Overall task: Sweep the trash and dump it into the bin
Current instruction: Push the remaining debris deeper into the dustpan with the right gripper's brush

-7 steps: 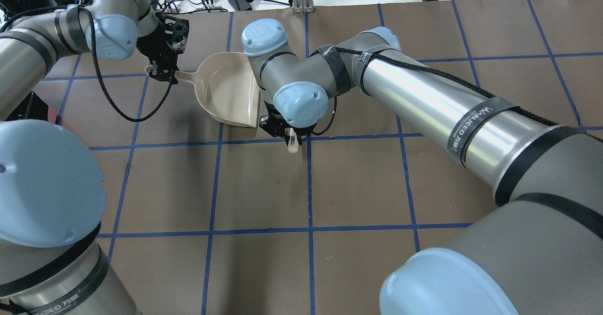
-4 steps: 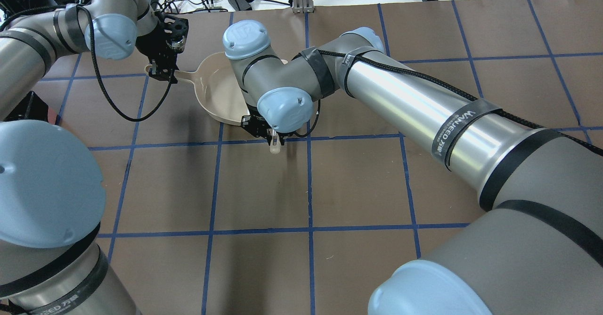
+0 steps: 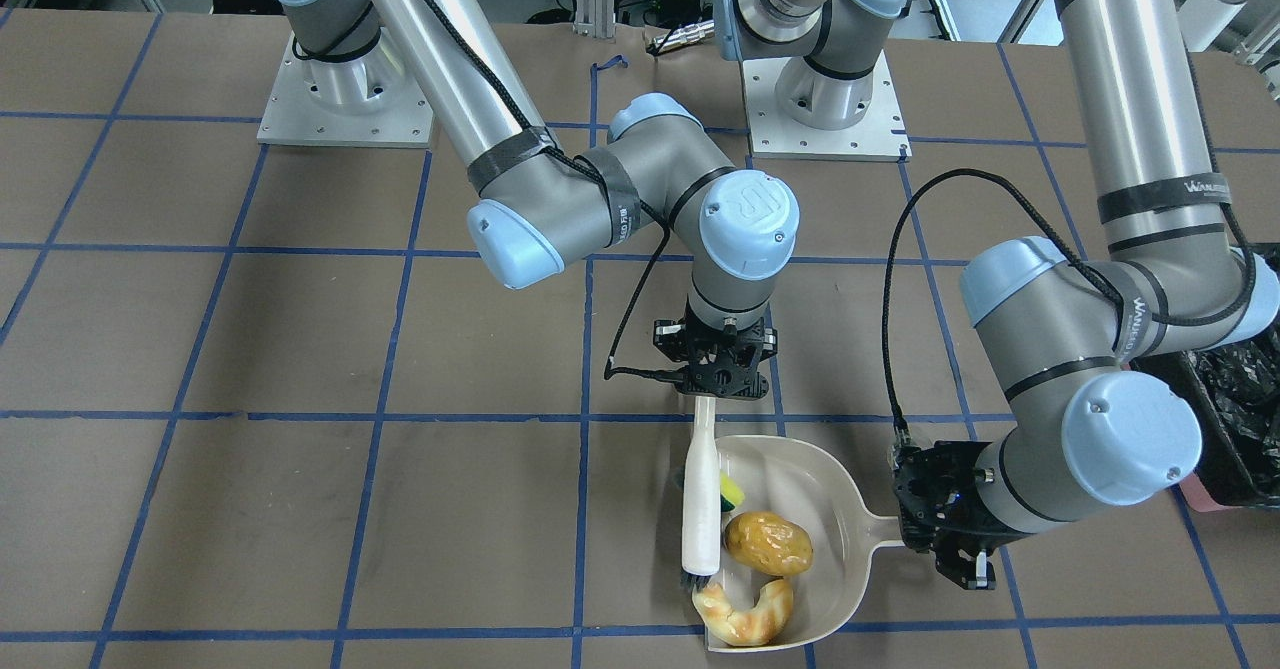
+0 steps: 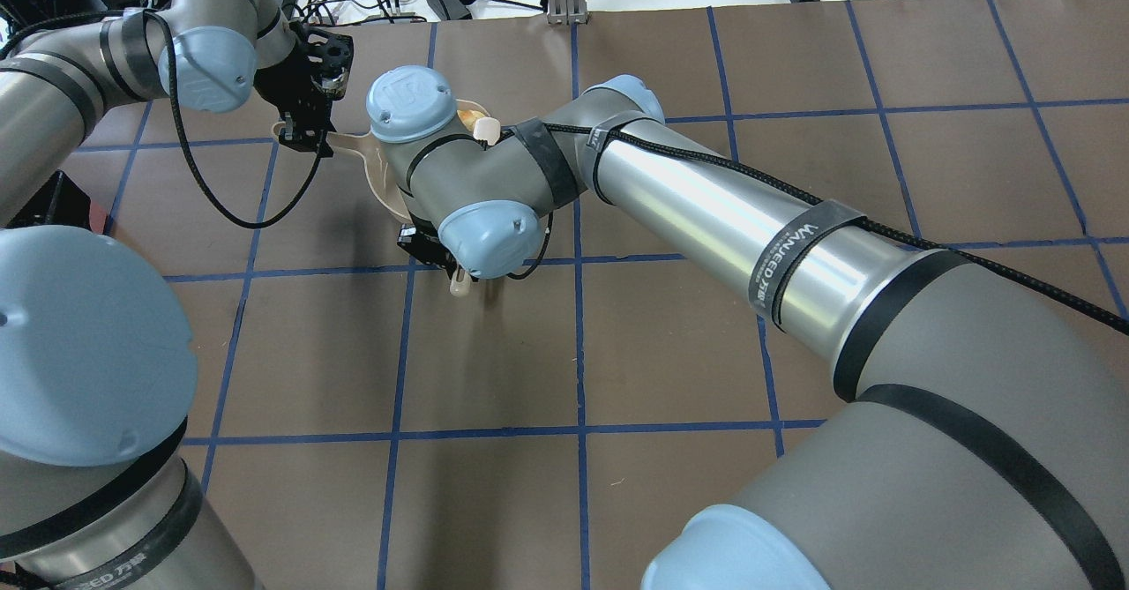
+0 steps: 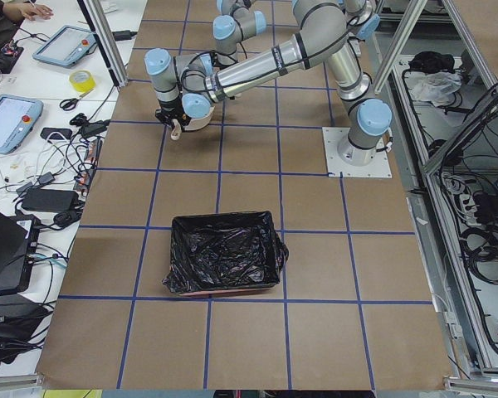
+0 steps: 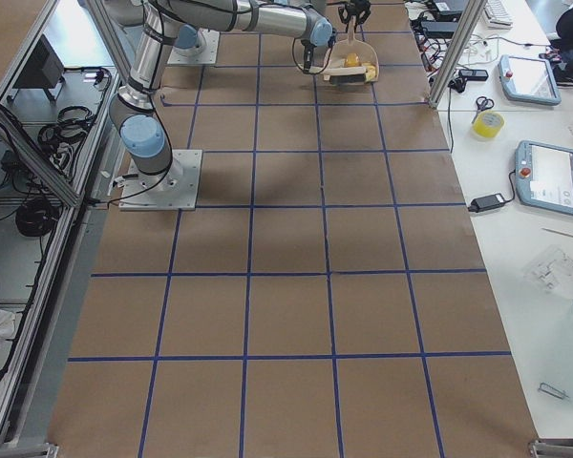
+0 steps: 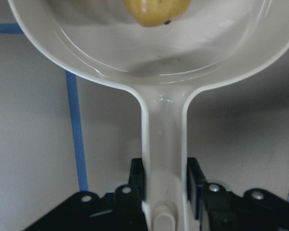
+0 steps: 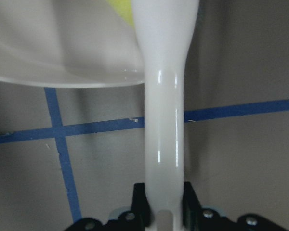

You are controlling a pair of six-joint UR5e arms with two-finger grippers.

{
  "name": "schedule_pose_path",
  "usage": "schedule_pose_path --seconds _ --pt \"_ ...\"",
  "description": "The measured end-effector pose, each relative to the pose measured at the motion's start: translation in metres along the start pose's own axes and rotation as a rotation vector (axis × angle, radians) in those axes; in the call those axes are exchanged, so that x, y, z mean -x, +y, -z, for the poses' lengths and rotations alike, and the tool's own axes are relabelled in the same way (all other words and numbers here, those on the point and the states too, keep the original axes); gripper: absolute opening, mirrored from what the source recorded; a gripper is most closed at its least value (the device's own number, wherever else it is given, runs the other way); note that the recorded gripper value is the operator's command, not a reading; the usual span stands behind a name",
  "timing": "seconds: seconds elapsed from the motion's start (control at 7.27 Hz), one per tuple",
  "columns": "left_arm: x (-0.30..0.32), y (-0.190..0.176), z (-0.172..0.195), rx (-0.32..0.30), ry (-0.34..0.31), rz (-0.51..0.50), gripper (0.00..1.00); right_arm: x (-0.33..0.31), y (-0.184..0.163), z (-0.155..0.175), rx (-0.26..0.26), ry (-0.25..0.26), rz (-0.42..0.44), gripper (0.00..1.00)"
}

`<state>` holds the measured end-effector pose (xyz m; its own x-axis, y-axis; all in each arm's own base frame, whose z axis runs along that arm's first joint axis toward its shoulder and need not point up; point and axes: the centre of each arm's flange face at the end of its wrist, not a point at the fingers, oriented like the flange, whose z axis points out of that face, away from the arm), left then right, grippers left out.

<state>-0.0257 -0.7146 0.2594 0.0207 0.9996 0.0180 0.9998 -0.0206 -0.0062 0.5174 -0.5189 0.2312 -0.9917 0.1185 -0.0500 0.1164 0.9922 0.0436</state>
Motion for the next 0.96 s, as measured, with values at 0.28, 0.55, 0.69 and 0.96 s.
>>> schedule_pose_path --seconds 0.28,0.55,0.69,0.96 --pt "0.0 0.0 0.0 -0.001 0.0 0.0 0.0 0.016 0.004 0.011 -0.004 -0.053 -0.051 0.0" --pt "-0.001 0.0 -0.001 -0.002 0.001 -0.001 0.0 0.028 0.003 0.027 -0.001 -0.128 -0.11 0.0" --pt "-0.001 0.0 -0.001 -0.003 0.0 -0.002 0.0 0.03 0.003 0.031 -0.002 -0.143 -0.122 0.0" --pt "-0.001 0.001 -0.002 -0.005 0.001 -0.004 0.0 0.03 0.003 0.034 0.001 -0.144 -0.125 0.0"
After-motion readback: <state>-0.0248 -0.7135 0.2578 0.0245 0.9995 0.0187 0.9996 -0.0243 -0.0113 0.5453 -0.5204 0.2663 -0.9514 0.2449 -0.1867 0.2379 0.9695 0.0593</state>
